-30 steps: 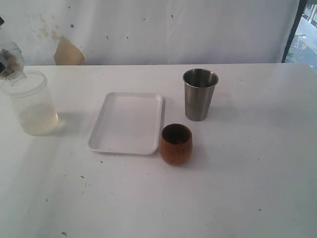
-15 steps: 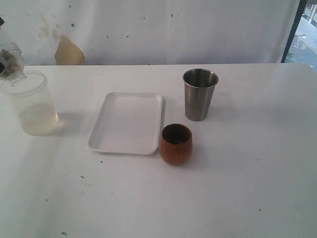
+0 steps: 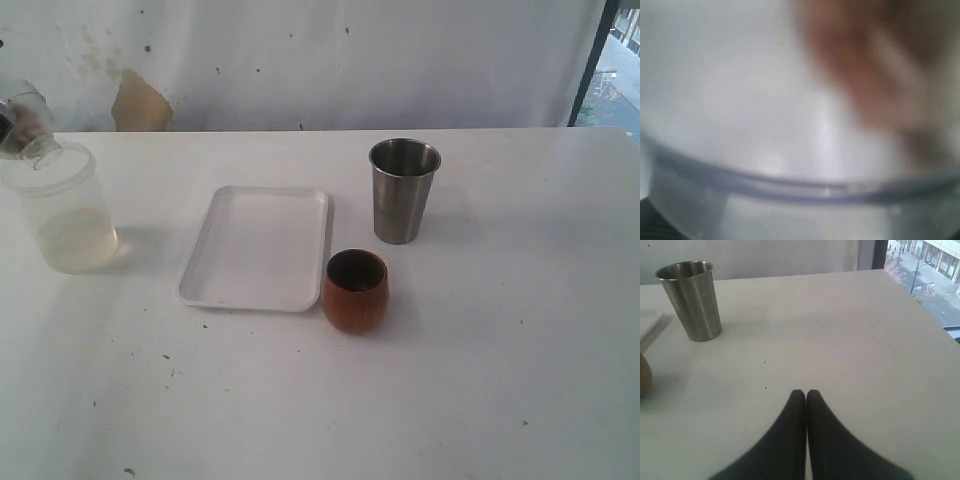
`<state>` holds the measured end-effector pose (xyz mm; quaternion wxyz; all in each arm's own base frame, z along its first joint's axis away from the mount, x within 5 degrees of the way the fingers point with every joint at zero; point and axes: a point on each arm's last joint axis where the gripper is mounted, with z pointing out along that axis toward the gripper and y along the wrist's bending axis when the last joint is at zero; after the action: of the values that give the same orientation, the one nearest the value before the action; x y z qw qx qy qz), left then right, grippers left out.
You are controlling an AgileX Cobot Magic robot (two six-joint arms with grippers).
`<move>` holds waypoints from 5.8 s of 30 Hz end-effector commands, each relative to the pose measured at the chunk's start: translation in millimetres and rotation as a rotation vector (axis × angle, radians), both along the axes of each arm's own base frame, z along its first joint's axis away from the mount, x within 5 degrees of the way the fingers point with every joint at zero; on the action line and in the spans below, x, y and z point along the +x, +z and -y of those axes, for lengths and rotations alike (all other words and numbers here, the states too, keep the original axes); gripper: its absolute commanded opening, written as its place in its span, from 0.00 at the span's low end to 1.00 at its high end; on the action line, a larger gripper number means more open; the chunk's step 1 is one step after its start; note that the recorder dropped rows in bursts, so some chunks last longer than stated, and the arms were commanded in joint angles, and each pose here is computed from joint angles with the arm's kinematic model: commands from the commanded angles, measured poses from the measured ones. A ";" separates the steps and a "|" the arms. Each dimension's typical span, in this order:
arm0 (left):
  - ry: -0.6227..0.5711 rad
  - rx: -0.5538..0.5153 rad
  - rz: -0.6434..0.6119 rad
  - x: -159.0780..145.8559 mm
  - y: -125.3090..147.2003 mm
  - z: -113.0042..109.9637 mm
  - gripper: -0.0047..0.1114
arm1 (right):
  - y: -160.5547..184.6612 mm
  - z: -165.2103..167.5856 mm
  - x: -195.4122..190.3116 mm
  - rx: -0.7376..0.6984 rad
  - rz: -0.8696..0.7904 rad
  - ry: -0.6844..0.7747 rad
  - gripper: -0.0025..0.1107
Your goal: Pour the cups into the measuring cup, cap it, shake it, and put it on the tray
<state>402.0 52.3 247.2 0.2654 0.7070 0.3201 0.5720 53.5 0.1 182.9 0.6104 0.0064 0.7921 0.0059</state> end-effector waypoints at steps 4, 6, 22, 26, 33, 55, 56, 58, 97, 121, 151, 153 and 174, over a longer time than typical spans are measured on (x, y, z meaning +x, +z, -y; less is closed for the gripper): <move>0.134 -0.685 0.048 -0.4 12.9 0.0 0.04 | -0.6 0.0 0.0 0.005 0.002 -0.002 0.02; 0.175 -0.870 0.053 -0.3 13.1 -0.8 0.04 | -0.6 0.0 0.0 0.005 0.002 -0.002 0.02; -0.332 -2.753 -0.463 -21.8 78.2 40.3 0.04 | -0.6 0.0 0.0 0.005 0.002 -0.002 0.02; -0.230 -2.718 -0.553 -22.5 75.6 59.5 0.04 | -0.6 0.0 0.0 0.005 0.002 -0.002 0.02; -0.073 -2.464 -0.794 -20.1 41.5 126.9 0.04 | -0.6 0.0 0.0 0.005 0.002 -0.002 0.02; 0.222 -2.000 -0.907 -11.3 -82.7 229.4 0.04 | -0.6 0.0 0.0 0.005 0.002 -0.002 0.02; 0.217 -2.004 -0.918 -11.1 -86.0 230.3 0.04 | -0.6 0.0 0.0 0.005 0.002 -0.002 0.02; 0.195 -2.015 -0.947 -11.2 -92.2 232.8 0.04 | -0.6 0.0 0.0 0.005 0.002 -0.002 0.02; 0.297 -1.996 -0.849 -25.4 -76.9 217.5 0.94 | -0.6 0.0 0.0 0.005 0.002 -0.002 0.02; 0.381 -2.103 -0.793 -113.4 -26.3 180.5 0.94 | -0.6 0.0 0.0 0.005 0.002 -0.002 0.02; 0.065 -2.209 -0.344 -278.8 68.1 100.0 0.05 | -0.6 0.0 0.0 0.005 0.002 -0.002 0.02; 0.065 -2.209 -0.344 -278.8 68.1 100.0 0.05 | -0.6 0.0 0.0 0.005 0.002 -0.002 0.02; 0.099 -2.281 -0.355 -278.4 67.6 99.2 0.05 | -0.6 -0.2 0.0 0.012 0.002 -0.002 0.02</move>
<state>124.1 -47.2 315.9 0.6837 0.1395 0.7054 -0.1241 53.5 0.1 182.7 0.6102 0.0081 0.7922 0.0071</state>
